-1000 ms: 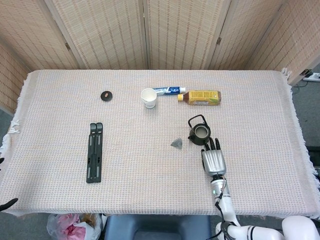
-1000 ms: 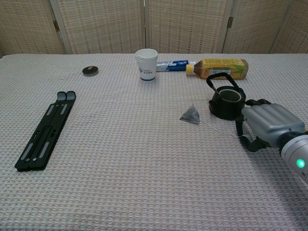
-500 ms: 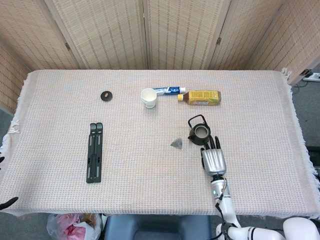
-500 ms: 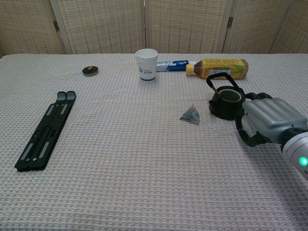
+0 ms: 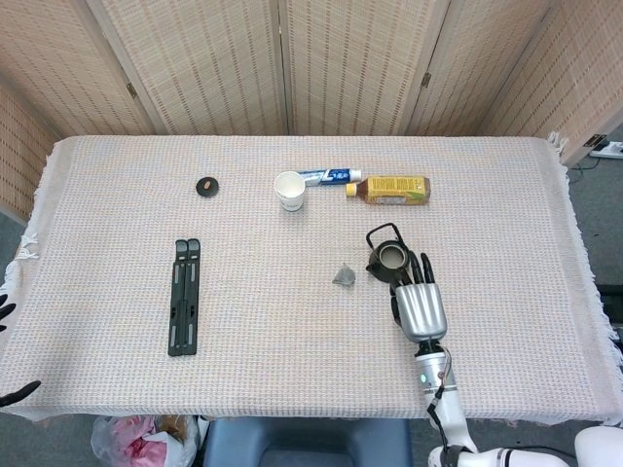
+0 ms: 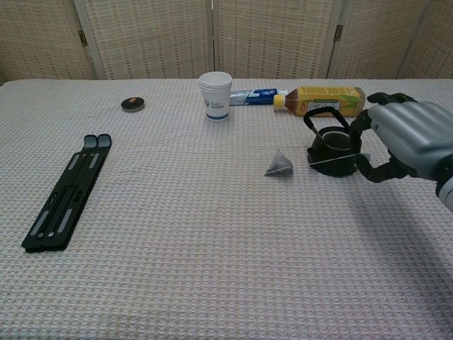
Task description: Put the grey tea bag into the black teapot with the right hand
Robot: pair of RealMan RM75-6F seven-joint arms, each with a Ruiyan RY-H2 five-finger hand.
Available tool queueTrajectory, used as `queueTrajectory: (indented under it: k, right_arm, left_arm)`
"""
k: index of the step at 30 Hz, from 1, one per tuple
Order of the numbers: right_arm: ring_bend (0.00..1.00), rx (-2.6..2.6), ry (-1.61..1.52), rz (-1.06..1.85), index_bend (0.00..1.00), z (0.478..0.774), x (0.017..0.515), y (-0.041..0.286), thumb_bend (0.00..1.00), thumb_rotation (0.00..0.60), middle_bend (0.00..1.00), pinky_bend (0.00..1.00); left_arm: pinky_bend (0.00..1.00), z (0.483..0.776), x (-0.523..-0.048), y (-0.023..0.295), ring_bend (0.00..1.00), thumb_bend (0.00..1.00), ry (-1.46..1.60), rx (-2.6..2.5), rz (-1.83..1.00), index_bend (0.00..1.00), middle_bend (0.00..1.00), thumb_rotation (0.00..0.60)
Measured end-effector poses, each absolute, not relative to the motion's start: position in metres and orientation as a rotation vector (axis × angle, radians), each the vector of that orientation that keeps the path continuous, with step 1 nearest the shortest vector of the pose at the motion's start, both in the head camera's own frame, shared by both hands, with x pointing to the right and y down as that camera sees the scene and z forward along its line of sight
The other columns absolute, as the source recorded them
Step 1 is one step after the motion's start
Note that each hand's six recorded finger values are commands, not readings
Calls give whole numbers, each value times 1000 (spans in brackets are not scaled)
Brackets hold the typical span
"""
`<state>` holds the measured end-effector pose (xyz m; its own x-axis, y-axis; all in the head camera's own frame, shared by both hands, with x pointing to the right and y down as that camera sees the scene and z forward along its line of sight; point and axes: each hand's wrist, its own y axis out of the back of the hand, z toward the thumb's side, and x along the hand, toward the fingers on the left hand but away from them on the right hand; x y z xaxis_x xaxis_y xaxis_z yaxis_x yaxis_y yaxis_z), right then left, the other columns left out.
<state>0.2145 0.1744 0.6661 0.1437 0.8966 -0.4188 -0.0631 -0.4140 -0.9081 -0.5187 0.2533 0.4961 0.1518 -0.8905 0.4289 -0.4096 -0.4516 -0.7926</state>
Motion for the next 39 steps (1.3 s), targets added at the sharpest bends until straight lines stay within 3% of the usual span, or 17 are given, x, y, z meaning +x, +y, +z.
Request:
queueTrajectory:
  k: [24,39]
  right_arm:
    - [0,-1518,-1022,1238,639,578,184,79,533,600,317,0]
    - [0,-1490,-1064,1254,639,570,205,56,535,600,317,0]
  left_arm:
    - [280,521,-519,241,43,135,1209,-1908,-1396,0,0,600]
    - [279,536,-518,231,43,135,1194,-1888,-1468,0,0,600]
